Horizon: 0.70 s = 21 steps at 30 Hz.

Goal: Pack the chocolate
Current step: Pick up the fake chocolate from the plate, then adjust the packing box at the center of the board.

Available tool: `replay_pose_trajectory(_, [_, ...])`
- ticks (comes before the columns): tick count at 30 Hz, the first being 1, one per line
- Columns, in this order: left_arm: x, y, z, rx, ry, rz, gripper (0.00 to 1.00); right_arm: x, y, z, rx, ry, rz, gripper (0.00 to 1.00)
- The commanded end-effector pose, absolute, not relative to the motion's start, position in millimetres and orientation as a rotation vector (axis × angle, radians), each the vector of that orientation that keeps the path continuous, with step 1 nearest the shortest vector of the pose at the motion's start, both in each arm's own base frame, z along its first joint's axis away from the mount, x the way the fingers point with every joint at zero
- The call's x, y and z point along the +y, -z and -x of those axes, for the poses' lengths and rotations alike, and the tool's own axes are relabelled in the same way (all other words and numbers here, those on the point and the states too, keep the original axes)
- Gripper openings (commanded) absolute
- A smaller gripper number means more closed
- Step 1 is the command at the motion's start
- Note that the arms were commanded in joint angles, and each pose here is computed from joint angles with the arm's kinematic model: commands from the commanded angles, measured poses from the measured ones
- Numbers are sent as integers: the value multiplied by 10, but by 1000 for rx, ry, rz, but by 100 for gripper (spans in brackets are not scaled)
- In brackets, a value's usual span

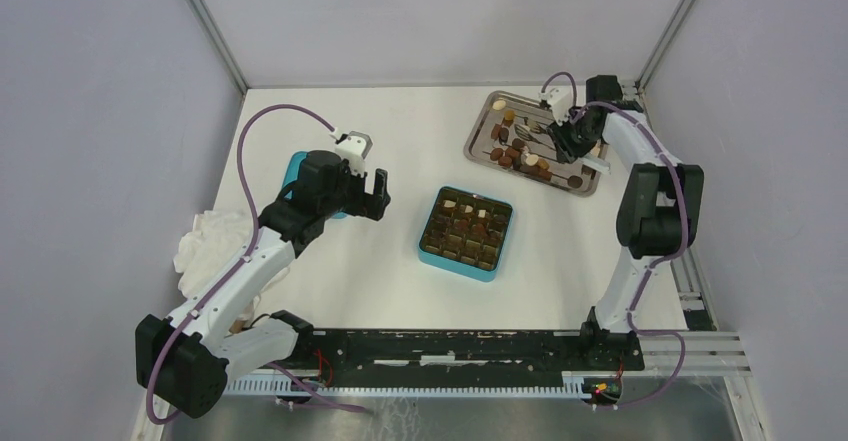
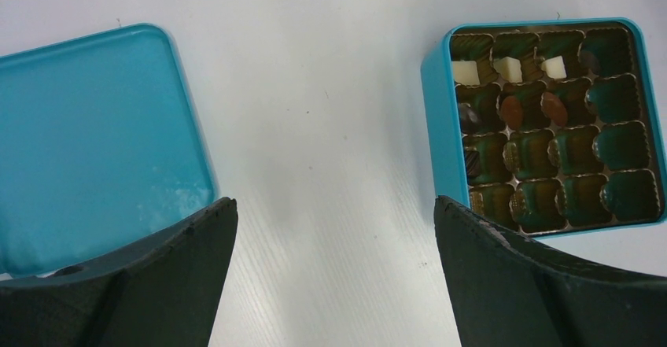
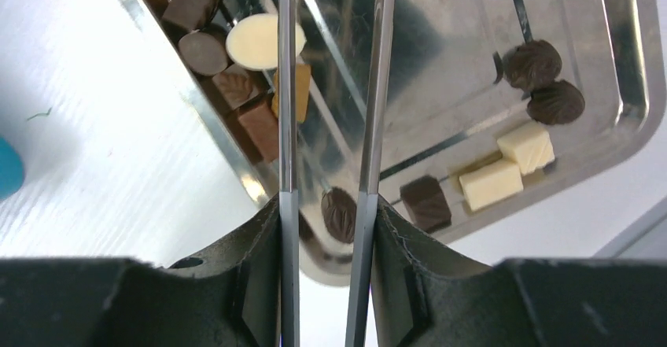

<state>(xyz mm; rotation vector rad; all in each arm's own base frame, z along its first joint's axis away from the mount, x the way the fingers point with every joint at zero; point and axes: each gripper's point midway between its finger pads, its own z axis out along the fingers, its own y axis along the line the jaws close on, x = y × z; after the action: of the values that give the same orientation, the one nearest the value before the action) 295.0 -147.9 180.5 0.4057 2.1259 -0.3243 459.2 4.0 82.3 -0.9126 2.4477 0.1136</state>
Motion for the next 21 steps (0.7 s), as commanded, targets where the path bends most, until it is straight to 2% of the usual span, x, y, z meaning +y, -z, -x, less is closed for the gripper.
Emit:
replay_pose_trajectory(1, [-1610,-2007,-2976,2034,407,-473,100,94,-1380,-4592,2266,-96,859,0])
replay_pose_trajectory(4, [-1728,-1999,-2932,2045,498,-478,100,145,-1492,-4424,2224,-131,853,0])
replay_pose_trajectory(8, [-2055,-2080,-2870,2094,753,-397,99,343,-1654,-4094,2129,-237,878,0])
replay_pose_trajectory(13, [-2272,-2052,-2872,2154,912,-208,91,705,-1805,-3528,1971,-431,941,0])
replay_pose_trajectory(16, [-2382,-2008,-2879,2142,873,-164,83,840,-1815,-3227,1911,-503,966,0])
replay_pose_trajectory(21, [-2551,-1717,-2963,2157,625,-209,72,986,-1757,-2853,1832,-577,1008,0])
